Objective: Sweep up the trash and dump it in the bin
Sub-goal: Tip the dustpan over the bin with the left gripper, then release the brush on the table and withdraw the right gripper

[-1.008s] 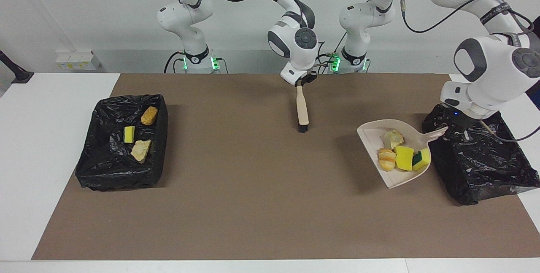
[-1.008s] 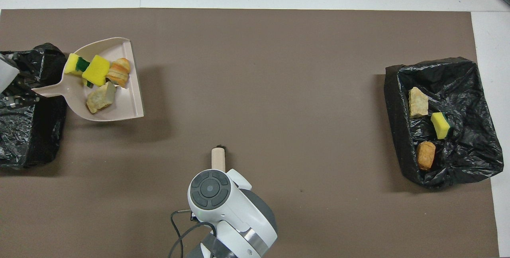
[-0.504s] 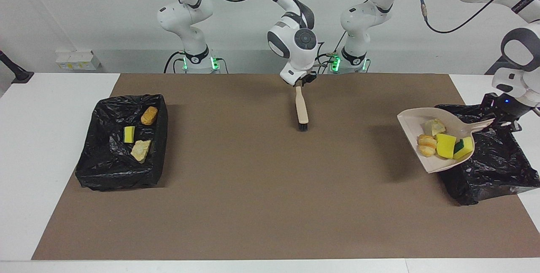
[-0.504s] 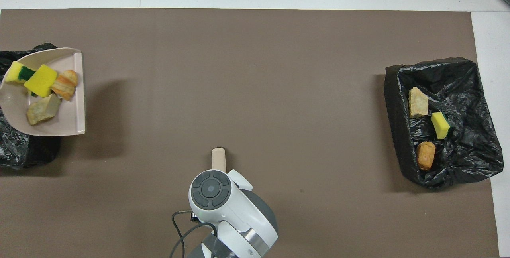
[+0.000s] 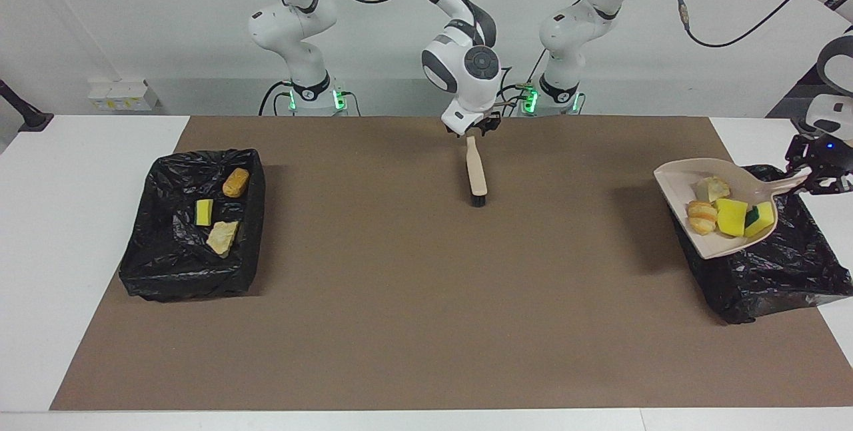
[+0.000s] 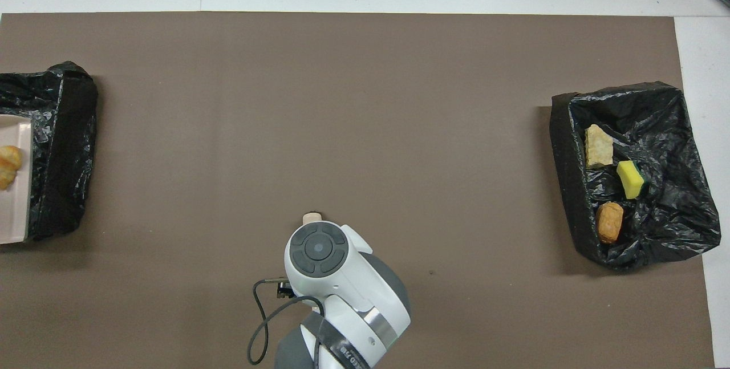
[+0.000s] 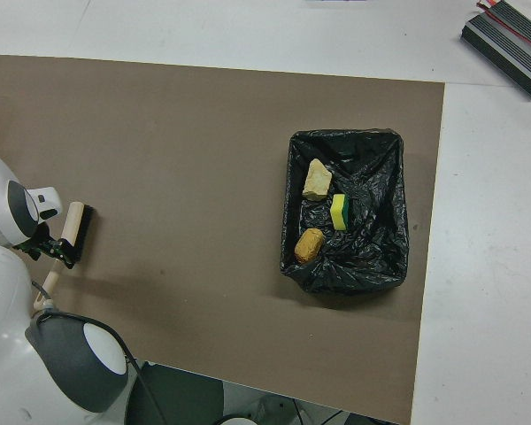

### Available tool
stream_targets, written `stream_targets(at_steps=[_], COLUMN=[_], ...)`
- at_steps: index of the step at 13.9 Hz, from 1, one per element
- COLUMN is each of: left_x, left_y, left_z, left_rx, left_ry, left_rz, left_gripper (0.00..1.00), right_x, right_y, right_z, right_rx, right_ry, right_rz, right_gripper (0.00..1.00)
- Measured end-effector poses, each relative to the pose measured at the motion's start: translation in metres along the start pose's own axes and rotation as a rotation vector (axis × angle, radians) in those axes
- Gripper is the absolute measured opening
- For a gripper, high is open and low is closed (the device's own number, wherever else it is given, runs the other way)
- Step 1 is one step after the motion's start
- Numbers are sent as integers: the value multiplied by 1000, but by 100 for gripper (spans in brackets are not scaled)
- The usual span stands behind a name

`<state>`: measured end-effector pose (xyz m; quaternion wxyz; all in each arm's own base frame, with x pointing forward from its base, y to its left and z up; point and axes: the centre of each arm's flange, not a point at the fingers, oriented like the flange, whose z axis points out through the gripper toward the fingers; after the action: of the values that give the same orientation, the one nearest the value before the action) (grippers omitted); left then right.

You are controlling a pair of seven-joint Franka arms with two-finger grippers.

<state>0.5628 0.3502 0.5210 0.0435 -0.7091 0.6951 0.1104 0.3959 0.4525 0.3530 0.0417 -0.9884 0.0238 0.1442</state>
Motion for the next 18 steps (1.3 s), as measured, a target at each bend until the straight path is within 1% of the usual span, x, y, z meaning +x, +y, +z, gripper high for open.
stream_targets(at_steps=[2,3,5,7,8,9,11,13,14,15,18], left_x=[-3,-3,4,17,26,36,61,78,82,86,89], left_y=[-6,-9,-19,-32,-38,-43,-50,-50,-47,-43,-26], left_z=[-7,-8,-12,-15,-13,-11,-9,-16,-23,-34,-78], left_rx=[15,16,16,23,28,25,3,-31,-49,-58,-48], left_ry=[-64,-107,-207,-299,-345,-407,-541,-657,-709,-753,-839], left_rz=[13,15,5,15,-5,-20,20,42,28,10,-26], left_gripper=[31,31,31,31,31,31,31,31,31,31,31], right_x=[31,47,72,85,91,95,94,84,80,78,77], right_y=[33,61,137,215,253,290,357,394,404,412,436], right_z=[-40,-69,-137,-186,-205,-222,-254,-281,-295,-308,-328], right_rx=[-7,-7,-6,-55,-71,-73,-67,-81,-105,-125,-139], right_ry=[56,83,127,190,218,238,274,290,303,315,330], right_rz=[48,91,157,206,230,243,251,240,214,186,145], right_gripper=[100,100,100,100,100,100,100,100,100,100,100])
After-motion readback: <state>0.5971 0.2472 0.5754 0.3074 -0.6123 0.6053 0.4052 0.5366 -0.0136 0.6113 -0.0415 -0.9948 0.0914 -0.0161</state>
